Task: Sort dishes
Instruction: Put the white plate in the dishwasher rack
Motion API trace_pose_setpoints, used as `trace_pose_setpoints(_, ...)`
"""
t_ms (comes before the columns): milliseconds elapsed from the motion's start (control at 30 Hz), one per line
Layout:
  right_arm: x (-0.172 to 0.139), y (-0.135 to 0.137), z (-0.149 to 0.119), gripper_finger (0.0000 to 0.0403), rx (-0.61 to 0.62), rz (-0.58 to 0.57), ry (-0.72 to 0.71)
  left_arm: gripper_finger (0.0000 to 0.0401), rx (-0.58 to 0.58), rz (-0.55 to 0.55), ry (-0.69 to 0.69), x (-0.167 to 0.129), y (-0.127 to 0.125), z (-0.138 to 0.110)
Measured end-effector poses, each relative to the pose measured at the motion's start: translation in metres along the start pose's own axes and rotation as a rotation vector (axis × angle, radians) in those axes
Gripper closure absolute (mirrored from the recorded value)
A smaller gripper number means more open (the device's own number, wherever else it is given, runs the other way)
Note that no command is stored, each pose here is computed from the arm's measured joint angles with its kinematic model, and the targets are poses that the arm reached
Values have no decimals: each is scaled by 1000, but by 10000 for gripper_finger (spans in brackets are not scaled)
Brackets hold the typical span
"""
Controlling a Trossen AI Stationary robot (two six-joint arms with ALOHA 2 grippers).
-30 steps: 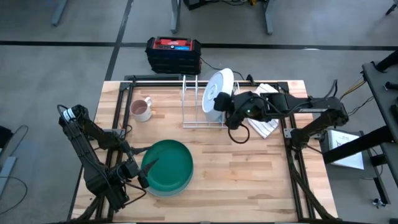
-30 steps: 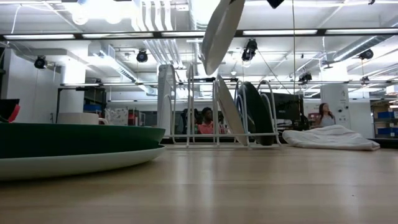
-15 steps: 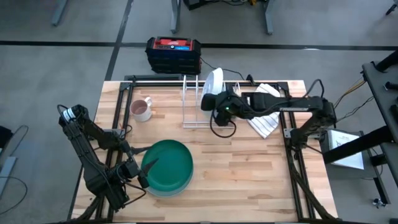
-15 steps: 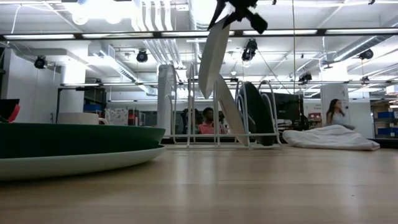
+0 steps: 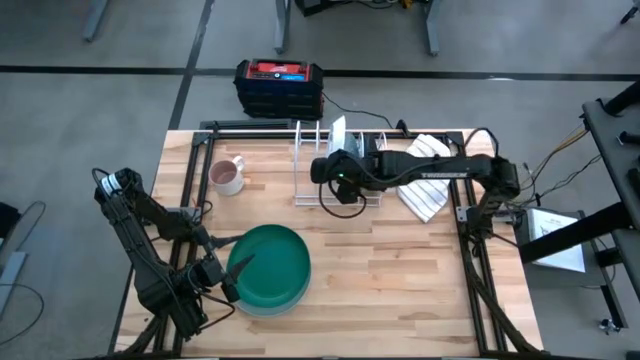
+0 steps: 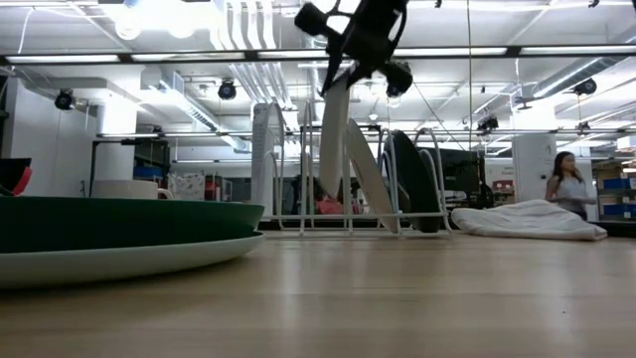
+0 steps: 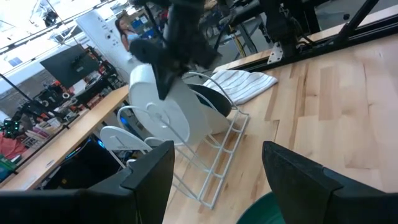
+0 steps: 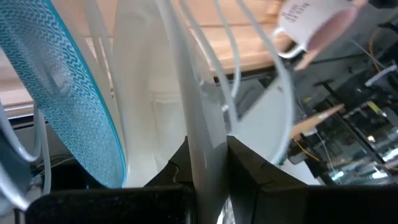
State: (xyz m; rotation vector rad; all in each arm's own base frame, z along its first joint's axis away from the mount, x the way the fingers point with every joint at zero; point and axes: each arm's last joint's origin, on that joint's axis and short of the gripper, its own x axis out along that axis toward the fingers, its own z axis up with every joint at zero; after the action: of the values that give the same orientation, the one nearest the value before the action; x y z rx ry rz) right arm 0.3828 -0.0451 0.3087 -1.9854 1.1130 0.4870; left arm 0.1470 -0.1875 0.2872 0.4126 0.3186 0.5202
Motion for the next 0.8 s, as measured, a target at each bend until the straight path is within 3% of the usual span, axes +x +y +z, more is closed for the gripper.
trace_pose_setpoints(300, 32, 6, 2, 365, -43, 59, -21, 168, 2, 0, 0, 0, 0, 0)
trace_pose_setpoints(800, 49, 8, 5, 365, -70, 34, -105, 168, 6, 1, 1, 0, 0, 0)
